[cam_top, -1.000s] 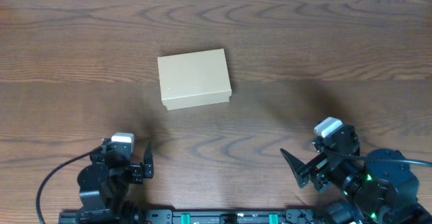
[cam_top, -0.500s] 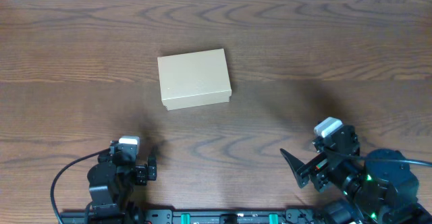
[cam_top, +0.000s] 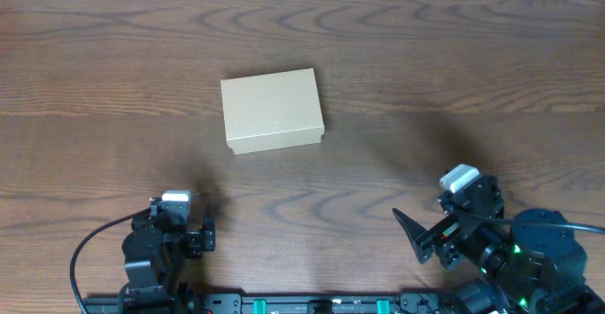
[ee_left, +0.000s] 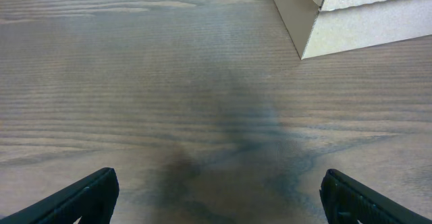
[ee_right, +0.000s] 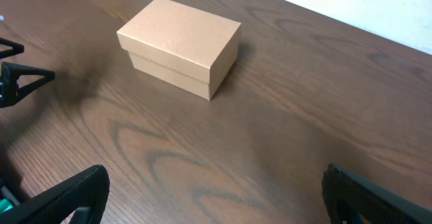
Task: Pack container
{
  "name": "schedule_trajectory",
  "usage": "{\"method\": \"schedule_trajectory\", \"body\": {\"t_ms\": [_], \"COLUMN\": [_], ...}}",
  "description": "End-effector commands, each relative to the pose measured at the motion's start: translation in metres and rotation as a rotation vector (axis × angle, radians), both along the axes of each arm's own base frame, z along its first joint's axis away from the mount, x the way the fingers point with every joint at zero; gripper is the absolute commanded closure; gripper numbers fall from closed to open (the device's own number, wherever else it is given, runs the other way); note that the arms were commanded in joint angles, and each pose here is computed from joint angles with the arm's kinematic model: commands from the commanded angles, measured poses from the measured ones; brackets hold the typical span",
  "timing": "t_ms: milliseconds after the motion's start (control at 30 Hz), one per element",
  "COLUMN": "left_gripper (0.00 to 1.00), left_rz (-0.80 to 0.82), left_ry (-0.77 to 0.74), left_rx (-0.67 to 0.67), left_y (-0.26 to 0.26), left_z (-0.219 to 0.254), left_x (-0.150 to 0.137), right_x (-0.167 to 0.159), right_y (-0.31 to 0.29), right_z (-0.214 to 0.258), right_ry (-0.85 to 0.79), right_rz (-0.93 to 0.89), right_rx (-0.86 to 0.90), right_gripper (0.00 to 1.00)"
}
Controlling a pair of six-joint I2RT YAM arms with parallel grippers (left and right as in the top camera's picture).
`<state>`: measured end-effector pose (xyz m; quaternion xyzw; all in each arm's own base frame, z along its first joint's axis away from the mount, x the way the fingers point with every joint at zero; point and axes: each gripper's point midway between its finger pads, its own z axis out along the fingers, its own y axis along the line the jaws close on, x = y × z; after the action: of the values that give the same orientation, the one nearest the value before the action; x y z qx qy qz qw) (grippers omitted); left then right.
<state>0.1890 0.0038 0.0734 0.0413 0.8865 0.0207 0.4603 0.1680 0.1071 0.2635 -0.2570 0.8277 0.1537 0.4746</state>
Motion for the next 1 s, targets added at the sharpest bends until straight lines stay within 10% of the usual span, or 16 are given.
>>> {"method": "schedule_trajectory", "body": {"t_ms": [0, 967], "left_gripper": [0.05, 0.05], "left_rz": [0.01, 0.01], "left_ry": [0.009, 0.011], "left_rx": [0.012, 0.012], "left_y": [0.003, 0.003], "left_z": [-0.004, -0.005], "left_x": [-0.001, -0.001], "right_x": [0.001, 0.013], "right_y": [-0.002, -0.092], "right_z": [-0.002, -0.124], "right_ry": [0.011, -0.018], "right_rz": [-0.016, -0.522], "right_rx": [0.009, -0.044], "right_gripper": [0.01, 0.01]}}
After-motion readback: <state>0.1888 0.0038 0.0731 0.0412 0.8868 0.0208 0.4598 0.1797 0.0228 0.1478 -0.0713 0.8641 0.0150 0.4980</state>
